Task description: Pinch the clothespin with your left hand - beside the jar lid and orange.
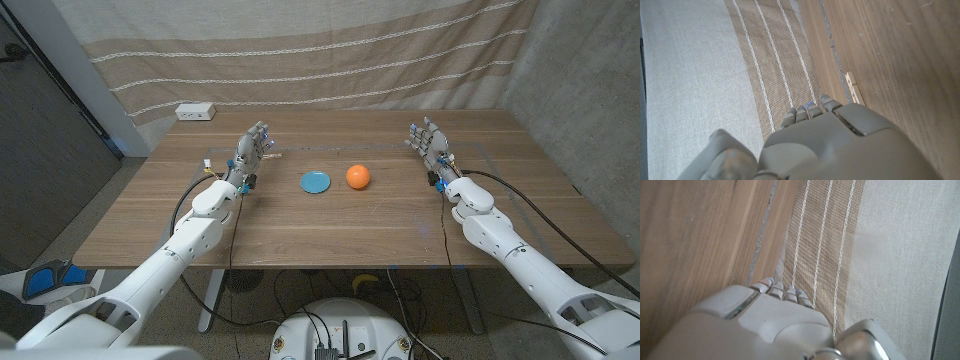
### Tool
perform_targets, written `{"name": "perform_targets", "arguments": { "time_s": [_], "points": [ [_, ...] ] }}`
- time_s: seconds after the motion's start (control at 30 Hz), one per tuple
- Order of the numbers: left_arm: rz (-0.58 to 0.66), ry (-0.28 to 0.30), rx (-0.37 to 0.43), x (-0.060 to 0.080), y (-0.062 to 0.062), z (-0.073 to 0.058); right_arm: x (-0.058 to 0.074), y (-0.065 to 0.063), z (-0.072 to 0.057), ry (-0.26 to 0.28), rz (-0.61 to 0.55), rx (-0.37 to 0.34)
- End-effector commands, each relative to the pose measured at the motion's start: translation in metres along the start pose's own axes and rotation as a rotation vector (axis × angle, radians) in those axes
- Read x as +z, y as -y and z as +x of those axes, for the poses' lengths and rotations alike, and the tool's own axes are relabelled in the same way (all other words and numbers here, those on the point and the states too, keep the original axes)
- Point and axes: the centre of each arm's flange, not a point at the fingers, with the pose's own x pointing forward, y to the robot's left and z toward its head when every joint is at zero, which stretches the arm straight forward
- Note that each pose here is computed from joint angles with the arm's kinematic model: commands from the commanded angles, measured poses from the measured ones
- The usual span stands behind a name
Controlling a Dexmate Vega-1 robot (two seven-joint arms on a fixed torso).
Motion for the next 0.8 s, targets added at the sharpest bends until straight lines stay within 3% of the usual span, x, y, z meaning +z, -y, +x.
{"name": "perform_targets", "arguments": {
  "time_s": [0.03,0.47,0.8],
  "points": [
    [0.038,0.066,-0.006,0.015,0.0,0.005,-0.018,0.003,0.004,0.012,0.045,-0.046],
    [0.124,0.067,0.079,0.017,-0.009,0.007,-0.022,0.004,0.009,0.016,0.04,-0.061],
    [0.329,0.055,0.116,0.033,-0.017,0.019,-0.016,-0.001,0.009,0.041,0.028,-0.067]
  ]
}}
